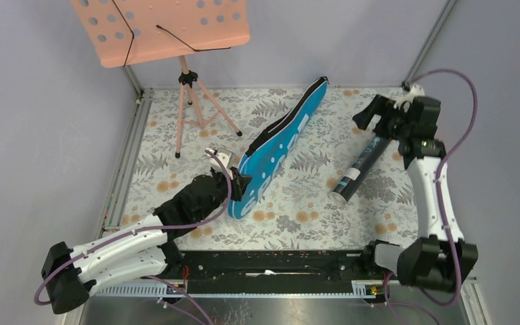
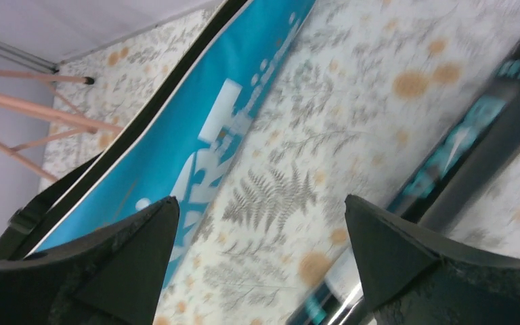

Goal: Pack up the badminton gear

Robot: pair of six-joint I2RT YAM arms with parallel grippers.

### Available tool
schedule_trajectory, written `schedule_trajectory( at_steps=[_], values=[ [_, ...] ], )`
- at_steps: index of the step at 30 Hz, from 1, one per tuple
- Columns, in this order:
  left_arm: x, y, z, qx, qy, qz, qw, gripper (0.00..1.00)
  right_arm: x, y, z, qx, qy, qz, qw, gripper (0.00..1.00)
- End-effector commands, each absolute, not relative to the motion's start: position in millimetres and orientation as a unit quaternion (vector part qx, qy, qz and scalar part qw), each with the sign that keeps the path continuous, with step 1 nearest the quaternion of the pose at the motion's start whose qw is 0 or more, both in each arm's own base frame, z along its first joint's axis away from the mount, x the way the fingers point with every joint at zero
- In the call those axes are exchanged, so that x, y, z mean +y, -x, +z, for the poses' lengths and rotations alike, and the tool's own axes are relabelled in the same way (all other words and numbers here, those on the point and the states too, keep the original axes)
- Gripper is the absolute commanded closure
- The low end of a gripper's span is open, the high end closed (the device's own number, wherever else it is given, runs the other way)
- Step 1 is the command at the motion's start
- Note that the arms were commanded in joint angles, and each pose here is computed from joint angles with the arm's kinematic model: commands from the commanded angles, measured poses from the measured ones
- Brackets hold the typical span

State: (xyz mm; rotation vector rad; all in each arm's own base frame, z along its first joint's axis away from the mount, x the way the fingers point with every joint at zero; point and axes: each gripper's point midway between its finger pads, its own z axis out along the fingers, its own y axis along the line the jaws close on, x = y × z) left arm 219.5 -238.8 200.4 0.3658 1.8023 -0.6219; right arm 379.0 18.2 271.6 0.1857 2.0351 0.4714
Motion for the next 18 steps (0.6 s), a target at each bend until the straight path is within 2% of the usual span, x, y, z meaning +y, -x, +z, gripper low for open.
schedule_trajectory(
  at_steps=[1,4,8,9,12,14,15,18],
  values=[
    [-277,-202,295,0.661,-0.078,-0.488,0.565,1.00,43,-357,273,0.775,-0.178,0.308,0.522,0.00],
    [-274,-210,290,0.673,-0.034,-0.490,0.553,1.00,61,-331,271,0.732,-0.179,0.374,0.541,0.00],
    [-250,-231,227,0.766,0.030,-0.377,0.519,1.00,51,-296,236,0.780,-0.189,0.304,0.512,0.00],
    [-240,-236,215,0.778,0.055,-0.349,0.519,0.97,47,-288,229,0.788,-0.191,0.287,0.510,0.00],
    [-199,-249,188,0.800,0.127,-0.246,0.533,0.52,39,-272,217,0.793,-0.204,0.258,0.513,0.00],
    [-178,-251,184,0.809,0.143,-0.187,0.539,0.09,34,-266,217,0.785,-0.210,0.245,0.528,0.00],
    [-170,-252,188,0.811,0.145,-0.165,0.543,0.02,31,-263,218,0.783,-0.215,0.236,0.534,0.00],
    [-145,-252,203,0.811,0.153,-0.104,0.556,0.01,24,-253,223,0.781,-0.230,0.216,0.539,0.00]
  ],
)
